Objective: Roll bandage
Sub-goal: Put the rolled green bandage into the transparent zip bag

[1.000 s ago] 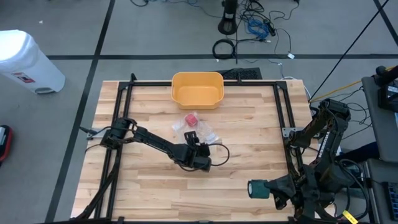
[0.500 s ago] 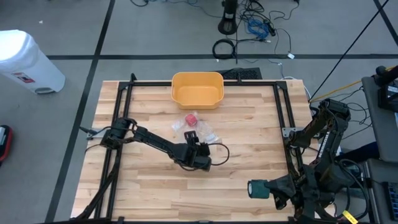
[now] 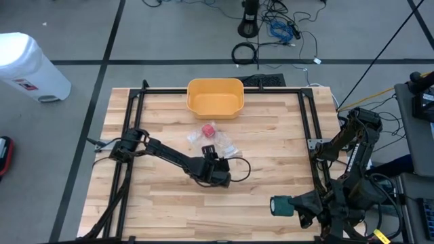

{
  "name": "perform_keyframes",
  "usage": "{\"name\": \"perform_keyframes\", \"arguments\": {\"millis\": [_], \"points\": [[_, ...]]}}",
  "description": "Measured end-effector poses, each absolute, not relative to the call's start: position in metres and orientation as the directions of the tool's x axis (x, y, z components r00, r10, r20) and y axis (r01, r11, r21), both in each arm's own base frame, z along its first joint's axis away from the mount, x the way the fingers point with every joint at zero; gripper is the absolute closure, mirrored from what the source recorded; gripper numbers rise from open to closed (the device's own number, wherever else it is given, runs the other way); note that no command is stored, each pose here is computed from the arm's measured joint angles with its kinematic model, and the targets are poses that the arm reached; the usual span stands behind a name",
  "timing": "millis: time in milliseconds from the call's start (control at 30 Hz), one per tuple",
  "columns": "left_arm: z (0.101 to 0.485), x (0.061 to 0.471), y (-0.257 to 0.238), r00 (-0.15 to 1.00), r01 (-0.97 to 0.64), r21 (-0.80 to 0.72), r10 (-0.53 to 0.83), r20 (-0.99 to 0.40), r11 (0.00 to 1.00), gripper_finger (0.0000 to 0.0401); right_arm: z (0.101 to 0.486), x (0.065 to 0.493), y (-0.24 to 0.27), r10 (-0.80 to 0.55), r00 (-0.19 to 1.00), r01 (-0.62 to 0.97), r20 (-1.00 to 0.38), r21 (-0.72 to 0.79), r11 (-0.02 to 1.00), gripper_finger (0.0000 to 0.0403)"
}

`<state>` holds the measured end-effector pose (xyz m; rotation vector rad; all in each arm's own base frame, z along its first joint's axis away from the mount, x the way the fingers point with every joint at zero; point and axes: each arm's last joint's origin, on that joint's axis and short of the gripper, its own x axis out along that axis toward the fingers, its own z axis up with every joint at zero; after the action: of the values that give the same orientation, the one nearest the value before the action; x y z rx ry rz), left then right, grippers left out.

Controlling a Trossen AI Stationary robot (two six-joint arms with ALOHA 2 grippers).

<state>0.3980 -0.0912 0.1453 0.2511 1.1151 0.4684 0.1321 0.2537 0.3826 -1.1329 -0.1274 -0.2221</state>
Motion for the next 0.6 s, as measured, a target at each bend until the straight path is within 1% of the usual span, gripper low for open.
{"name": "perform_keyframes", "arguments": {"millis": [200,600], "points": [[0.1461,0.3982,-0.0893,0.359,-0.252,0.459,0.522,-0.773,0.852,0.0207,0.3826,0.1321,0.2537,-0.111,0.971,0.24,0.213,-0.882,0.405,0.0364],[0.1423,0.3994,-0.0903,0.357,-0.242,0.445,0.506,-0.785,0.862,0.0207,0.3826,0.1321,0.2537,-0.111,0.971,0.24,0.213,-0.882,0.405,0.0364]]}}
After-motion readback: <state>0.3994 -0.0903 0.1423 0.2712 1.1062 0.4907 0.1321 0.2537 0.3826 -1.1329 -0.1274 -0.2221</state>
